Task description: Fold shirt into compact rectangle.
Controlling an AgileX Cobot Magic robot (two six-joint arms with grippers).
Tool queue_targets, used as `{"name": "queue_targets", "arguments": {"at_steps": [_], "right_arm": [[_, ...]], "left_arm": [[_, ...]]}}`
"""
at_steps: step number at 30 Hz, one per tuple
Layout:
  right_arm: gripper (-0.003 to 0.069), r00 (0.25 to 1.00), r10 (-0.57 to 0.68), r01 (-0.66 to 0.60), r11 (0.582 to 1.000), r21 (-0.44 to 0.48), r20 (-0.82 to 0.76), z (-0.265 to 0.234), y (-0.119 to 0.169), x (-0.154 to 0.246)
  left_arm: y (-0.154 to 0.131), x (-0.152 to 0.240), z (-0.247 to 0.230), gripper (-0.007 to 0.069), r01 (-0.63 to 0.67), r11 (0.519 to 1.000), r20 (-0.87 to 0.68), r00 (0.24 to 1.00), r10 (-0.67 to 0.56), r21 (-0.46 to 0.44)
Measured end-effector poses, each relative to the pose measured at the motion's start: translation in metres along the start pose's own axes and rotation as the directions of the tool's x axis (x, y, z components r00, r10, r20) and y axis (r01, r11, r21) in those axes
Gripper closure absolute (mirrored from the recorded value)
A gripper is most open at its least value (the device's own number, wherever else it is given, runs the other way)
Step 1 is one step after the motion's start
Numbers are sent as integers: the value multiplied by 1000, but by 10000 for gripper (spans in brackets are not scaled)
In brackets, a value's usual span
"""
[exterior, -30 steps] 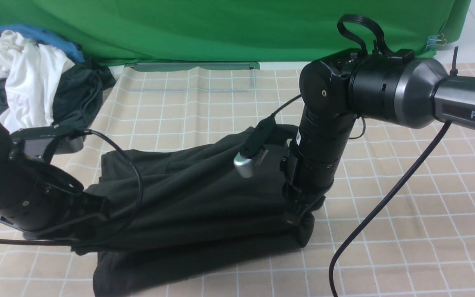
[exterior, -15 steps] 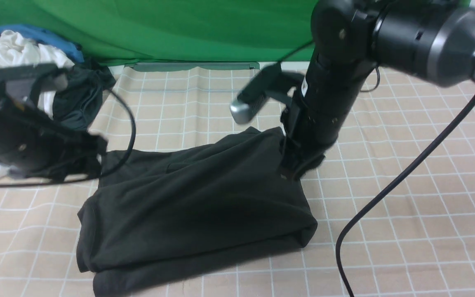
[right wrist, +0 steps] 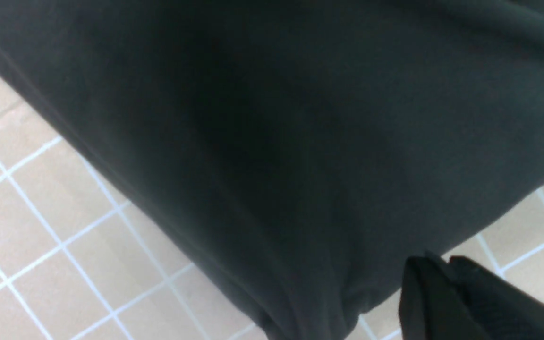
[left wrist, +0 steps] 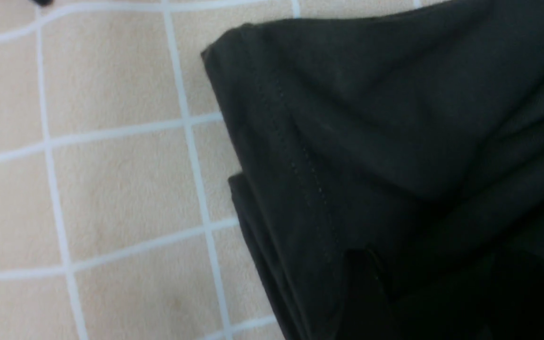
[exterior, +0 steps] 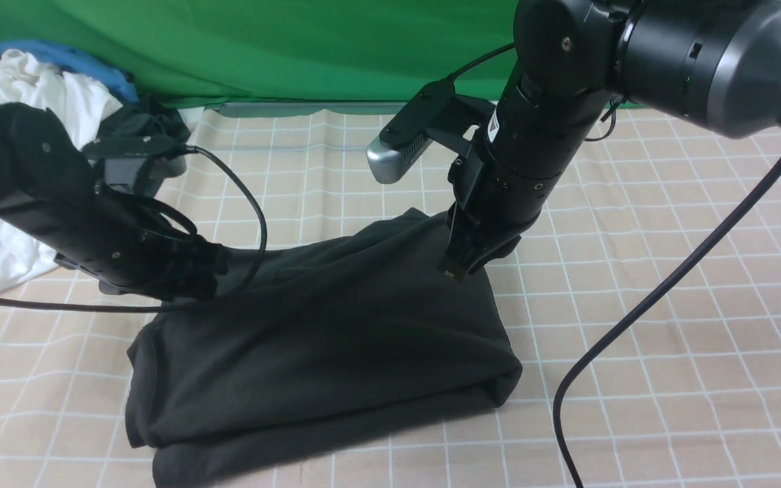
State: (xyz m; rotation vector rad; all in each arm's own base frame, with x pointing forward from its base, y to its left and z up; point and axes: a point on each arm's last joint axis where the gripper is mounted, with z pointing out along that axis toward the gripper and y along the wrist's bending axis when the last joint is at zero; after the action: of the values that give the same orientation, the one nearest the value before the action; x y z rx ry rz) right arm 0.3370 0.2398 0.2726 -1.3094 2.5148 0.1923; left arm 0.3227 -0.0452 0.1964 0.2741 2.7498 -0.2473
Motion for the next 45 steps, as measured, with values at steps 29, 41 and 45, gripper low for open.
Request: {"name": "queue_targets", "arguments": {"at_steps": [29, 41, 45], "right_arm": [[528, 999, 1, -2, 1000, 20, 54, 0, -2, -5], [515, 997, 2, -4, 1000, 29, 80, 0, -3, -7], [515, 998, 3, -5, 1000, 22, 63, 7, -3, -7]], "left_arm": [[-9, 3, 18, 589, -135, 989, -49, 989, 138, 69], [-8, 1, -7, 589, -115, 993, -7, 993, 115, -27], [-7, -1, -8, 589, -117, 992, 8, 993, 118, -38]]}}
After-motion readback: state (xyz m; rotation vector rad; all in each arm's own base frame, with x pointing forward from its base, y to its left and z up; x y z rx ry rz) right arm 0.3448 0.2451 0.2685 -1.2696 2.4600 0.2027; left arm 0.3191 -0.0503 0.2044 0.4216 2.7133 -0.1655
